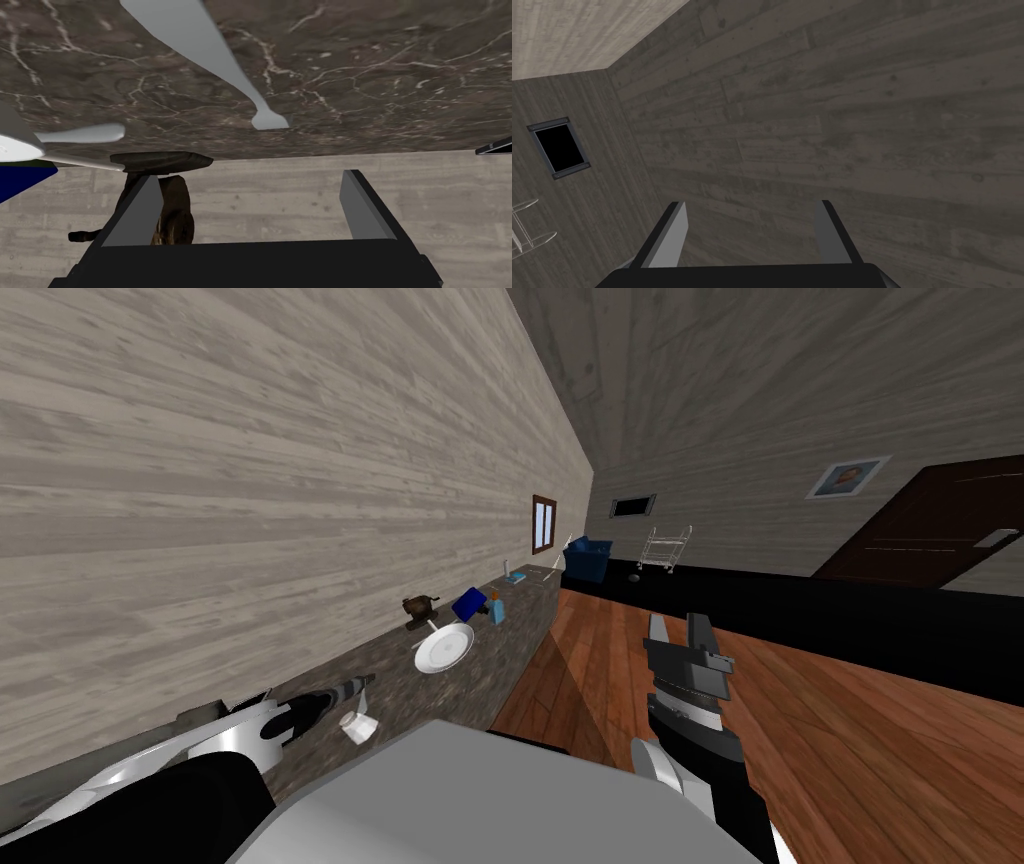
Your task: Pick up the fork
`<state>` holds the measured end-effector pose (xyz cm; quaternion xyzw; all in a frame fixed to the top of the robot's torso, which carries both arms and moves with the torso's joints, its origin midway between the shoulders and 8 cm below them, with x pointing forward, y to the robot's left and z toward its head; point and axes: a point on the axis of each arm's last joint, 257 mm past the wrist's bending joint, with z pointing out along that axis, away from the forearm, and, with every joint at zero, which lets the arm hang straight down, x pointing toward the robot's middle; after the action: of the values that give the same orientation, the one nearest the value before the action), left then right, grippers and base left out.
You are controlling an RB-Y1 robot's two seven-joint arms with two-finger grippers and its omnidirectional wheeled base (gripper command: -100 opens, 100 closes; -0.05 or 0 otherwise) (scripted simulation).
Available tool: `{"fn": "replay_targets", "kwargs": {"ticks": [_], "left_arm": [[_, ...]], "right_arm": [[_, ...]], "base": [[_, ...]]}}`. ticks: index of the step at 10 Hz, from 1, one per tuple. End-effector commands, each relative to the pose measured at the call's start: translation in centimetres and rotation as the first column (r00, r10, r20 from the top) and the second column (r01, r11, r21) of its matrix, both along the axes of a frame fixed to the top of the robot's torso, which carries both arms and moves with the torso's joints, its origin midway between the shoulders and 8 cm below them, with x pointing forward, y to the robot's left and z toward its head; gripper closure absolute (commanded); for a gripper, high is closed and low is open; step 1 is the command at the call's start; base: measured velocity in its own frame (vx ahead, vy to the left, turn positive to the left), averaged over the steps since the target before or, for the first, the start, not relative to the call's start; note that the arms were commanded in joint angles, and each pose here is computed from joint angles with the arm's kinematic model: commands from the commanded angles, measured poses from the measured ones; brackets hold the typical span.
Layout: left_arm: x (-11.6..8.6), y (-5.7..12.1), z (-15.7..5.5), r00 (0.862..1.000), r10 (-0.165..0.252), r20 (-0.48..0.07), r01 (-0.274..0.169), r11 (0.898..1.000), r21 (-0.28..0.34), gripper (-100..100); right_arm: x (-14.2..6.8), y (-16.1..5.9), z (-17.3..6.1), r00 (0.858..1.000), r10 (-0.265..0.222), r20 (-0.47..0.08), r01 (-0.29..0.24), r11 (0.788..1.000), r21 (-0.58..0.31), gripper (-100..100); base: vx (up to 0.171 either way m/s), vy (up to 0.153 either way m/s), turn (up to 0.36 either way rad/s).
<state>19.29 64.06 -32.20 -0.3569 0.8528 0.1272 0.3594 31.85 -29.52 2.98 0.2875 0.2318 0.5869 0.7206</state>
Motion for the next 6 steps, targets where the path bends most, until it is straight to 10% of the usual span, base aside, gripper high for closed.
{"fn": "replay_targets", "kwargs": {"ticks": [1,5,6], "left_arm": [[-2.5,2.5,0.4,1.000,0.030,0.007,-0.030,0.999,0.040,-100],[-3.6,2.7,-0.5,0.998,0.047,0.042,-0.047,0.999,0.004,-100],[-6.9,5.1,0.0,0.996,0.082,0.034,-0.084,0.995,0.051,-100]], "right_arm": [[0.0,0.0,0.0,1.000,0.000,0.000,0.000,1.000,0.000,0],[0.0,0.0,0.0,1.000,0.000,0.000,0.000,1.000,0.000,0],[0.0,0.0,0.0,1.000,0.000,0.000,0.000,1.000,0.000,0]], "base": [[0.080,-0.006,-0.372],[0.048,-0.006,-0.045],[0.079,-0.004,-0.320]]}}
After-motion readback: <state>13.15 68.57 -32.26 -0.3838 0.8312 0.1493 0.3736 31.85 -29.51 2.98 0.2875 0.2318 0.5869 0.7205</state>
